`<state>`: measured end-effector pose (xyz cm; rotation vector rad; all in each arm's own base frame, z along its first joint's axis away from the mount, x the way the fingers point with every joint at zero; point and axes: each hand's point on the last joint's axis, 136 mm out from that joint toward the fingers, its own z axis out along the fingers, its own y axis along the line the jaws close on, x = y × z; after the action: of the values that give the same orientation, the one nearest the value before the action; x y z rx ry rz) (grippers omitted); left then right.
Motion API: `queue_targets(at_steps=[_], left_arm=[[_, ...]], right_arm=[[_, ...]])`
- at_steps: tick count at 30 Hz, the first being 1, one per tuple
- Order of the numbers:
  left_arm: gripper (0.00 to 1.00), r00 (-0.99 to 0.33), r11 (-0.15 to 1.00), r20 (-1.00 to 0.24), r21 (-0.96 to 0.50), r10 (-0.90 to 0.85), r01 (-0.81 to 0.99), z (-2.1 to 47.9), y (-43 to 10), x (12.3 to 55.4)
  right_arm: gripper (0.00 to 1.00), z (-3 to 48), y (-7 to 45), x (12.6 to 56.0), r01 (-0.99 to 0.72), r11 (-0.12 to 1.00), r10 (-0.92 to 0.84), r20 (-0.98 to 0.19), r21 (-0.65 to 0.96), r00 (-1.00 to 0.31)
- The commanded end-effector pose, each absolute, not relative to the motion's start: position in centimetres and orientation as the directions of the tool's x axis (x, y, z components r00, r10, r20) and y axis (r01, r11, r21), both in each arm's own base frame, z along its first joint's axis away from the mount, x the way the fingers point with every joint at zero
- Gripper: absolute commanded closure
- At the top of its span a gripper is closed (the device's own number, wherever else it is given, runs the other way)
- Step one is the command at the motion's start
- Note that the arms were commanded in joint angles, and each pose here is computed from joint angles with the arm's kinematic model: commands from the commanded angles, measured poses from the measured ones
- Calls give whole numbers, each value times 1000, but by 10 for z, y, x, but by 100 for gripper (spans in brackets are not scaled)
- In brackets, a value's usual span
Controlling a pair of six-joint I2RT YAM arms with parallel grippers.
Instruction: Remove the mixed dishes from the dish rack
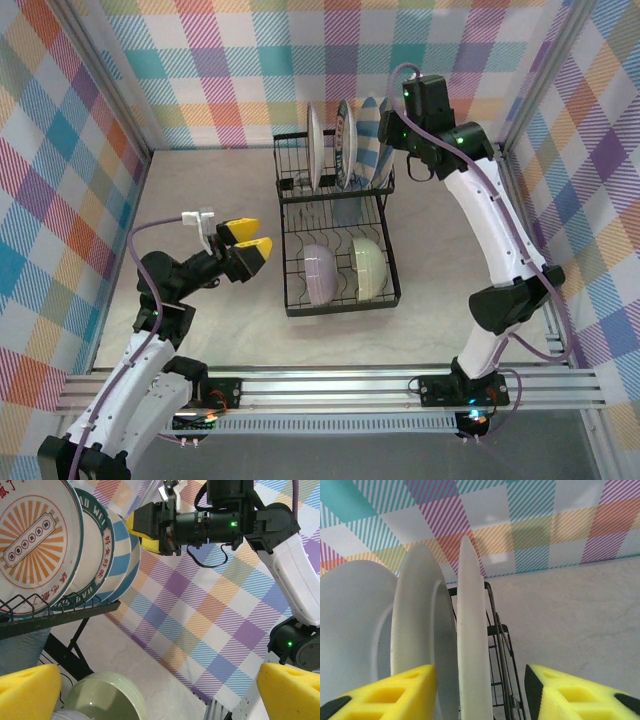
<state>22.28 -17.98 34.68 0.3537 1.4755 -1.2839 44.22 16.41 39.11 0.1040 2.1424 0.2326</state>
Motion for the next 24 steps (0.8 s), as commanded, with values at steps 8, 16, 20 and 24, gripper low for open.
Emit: queue_targets(at_steps=[8, 16, 20, 24], left_arm=[[0, -329, 358, -840, -494, -431, 792, 354, -179, 218], [0, -326, 357, -835, -499, -444, 790, 355, -178, 220], [0, -327, 354, -832, -501, -447, 790, 355, -178, 219], [0, -327, 353, -833, -499, -446, 791, 355, -178, 219]], right_arm=[[58, 392, 162, 448, 1, 986, 140, -831, 165, -538], [68, 391, 162, 450, 1, 989, 127, -834, 150, -536], [73, 389, 163, 452, 0, 989, 126, -833, 150, -539], [78, 389, 165, 452, -4, 989, 123, -835, 148, -537]])
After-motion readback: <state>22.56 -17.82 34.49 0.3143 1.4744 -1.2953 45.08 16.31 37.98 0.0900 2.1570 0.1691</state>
